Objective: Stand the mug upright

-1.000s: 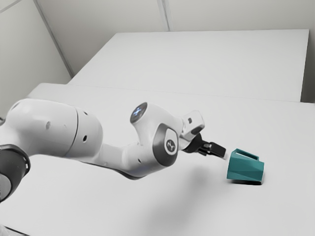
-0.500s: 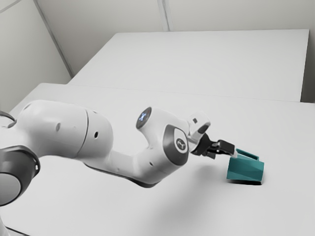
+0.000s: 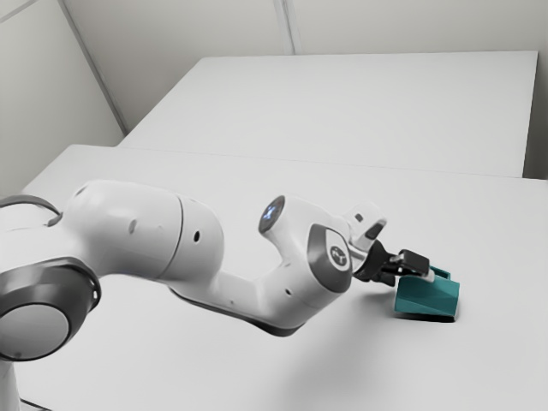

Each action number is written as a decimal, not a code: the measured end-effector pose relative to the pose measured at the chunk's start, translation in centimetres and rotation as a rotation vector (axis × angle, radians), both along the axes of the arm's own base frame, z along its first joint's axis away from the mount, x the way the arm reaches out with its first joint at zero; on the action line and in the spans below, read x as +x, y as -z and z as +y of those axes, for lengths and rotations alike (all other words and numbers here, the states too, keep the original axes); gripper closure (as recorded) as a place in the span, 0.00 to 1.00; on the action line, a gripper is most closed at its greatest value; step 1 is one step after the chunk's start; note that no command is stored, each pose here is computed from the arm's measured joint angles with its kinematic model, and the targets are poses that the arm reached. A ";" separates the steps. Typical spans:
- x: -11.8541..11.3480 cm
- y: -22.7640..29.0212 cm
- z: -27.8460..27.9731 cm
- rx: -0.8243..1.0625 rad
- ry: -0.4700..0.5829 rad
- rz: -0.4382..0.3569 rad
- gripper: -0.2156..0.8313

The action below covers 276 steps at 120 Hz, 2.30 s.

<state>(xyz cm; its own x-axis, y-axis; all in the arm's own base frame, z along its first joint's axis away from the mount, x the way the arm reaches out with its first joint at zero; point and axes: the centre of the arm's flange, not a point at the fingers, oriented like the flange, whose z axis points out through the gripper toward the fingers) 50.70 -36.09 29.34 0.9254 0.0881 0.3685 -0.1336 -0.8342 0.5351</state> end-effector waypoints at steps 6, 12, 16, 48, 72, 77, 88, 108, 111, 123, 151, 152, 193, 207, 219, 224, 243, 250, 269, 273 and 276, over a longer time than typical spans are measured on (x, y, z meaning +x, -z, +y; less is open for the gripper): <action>-0.2 0.1 -0.3 -0.005 0.000 0.005 0.21; -0.4 0.2 -0.6 -0.009 0.000 0.009 0.22; -0.5 0.2 -0.7 -0.010 0.000 0.010 0.22; -0.8 -0.2 -2.0 -0.020 0.015 0.002 0.46; 0.0 -2.2 -2.7 -0.021 0.030 -0.059 0.60; 0.2 -2.7 -2.8 -0.018 0.040 -0.077 0.62; 0.6 -3.5 -3.1 -0.008 0.061 -0.109 0.67; 0.9 -3.9 -3.4 0.001 0.076 -0.130 0.83; 0.9 -3.8 -3.5 0.002 0.077 -0.131 0.85; 1.2 -4.2 -3.7 0.008 0.086 -0.150 0.89; 1.7 -4.9 -3.7 0.022 0.094 -0.187 0.94; 1.7 -4.9 -3.7 0.022 0.094 -0.188 0.94; 2.2 -7.6 -0.8 0.028 0.072 -0.212 0.96; 4.5 -10.7 3.4 0.072 0.119 -0.232 0.96; 5.8 -13.9 6.7 0.161 0.228 -0.247 0.96; 5.6 -14.5 7.8 0.210 0.274 -0.234 0.96; 4.3 -14.7 11.6 0.366 0.369 -0.126 0.96; 3.8 -15.0 13.0 0.418 0.379 -0.086 0.96; 2.3 -14.4 17.4 0.533 0.338 0.035 0.96; 2.1 -14.4 18.3 0.552 0.320 0.053 0.96; 2.1 -14.4 19.1 0.567 0.305 0.066 0.96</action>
<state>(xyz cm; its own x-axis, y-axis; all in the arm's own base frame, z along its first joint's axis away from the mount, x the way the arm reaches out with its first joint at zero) 52.76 -17.01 43.76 0.9004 -0.3740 0.2222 -0.3911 -0.9196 0.0372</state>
